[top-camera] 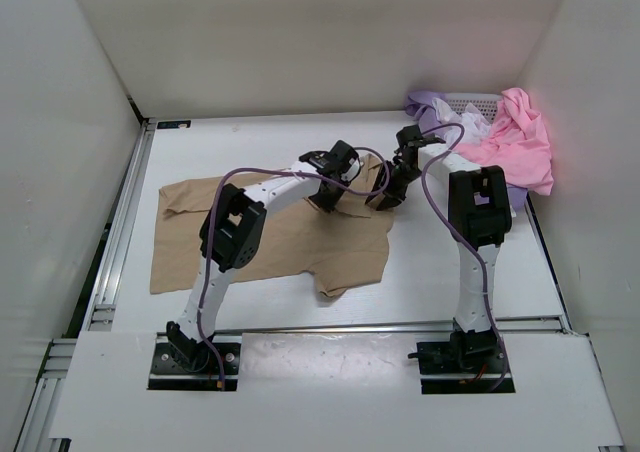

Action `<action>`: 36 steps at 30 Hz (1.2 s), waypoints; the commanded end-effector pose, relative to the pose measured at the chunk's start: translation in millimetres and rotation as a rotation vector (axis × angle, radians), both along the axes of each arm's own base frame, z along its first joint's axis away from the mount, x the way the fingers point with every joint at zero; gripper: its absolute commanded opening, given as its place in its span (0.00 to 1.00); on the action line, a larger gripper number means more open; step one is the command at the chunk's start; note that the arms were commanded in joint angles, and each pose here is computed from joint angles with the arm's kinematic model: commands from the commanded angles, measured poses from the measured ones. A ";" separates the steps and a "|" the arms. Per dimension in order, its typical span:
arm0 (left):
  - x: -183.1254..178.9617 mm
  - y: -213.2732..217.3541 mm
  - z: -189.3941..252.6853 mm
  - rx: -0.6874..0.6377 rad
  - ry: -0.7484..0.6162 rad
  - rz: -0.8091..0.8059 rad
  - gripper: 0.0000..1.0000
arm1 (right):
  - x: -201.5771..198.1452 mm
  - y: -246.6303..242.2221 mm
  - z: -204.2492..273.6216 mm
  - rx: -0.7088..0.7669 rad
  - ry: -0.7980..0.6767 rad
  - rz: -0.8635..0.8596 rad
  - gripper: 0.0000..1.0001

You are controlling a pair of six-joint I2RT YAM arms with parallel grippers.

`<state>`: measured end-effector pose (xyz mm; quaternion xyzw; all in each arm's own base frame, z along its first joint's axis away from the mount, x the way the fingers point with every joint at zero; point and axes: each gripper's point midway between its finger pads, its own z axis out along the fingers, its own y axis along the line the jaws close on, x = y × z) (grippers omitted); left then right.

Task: Fold and stack the t-shirts
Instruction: Fold the flattened tshirt in 1/3 of the way

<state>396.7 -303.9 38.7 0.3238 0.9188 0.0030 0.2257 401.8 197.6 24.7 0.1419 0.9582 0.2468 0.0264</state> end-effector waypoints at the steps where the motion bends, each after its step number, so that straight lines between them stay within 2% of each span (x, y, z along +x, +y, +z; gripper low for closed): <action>1: -5.2 -5.7 9.3 -0.023 0.012 -0.016 0.34 | -3.1 0.1 1.9 -0.003 -0.002 0.006 0.47; 9: -12.9 -5.3 5.3 -0.020 0.054 -0.026 0.45 | -5.3 4.0 1.7 -0.004 -0.006 0.025 0.47; 18: 5.2 -8.9 1.0 0.022 -0.009 -0.003 0.42 | -8.1 10.6 4.5 -0.011 -0.022 0.051 0.44; 22: 9.9 -10.6 2.6 0.016 -0.030 0.002 0.34 | -8.1 10.6 4.5 -0.011 -0.022 0.051 0.41; 23: 9.9 -10.7 2.6 0.016 -0.030 0.002 0.26 | -8.1 10.6 4.5 -0.011 -0.022 0.051 0.39; 27: 8.6 -4.9 3.0 0.035 -0.037 0.010 0.11 | -3.7 5.0 10.3 -0.045 -0.058 0.048 0.38; 36: 1.6 3.4 24.1 0.026 -0.059 0.014 0.11 | 8.9 -3.2 25.6 -0.141 -0.168 0.077 0.38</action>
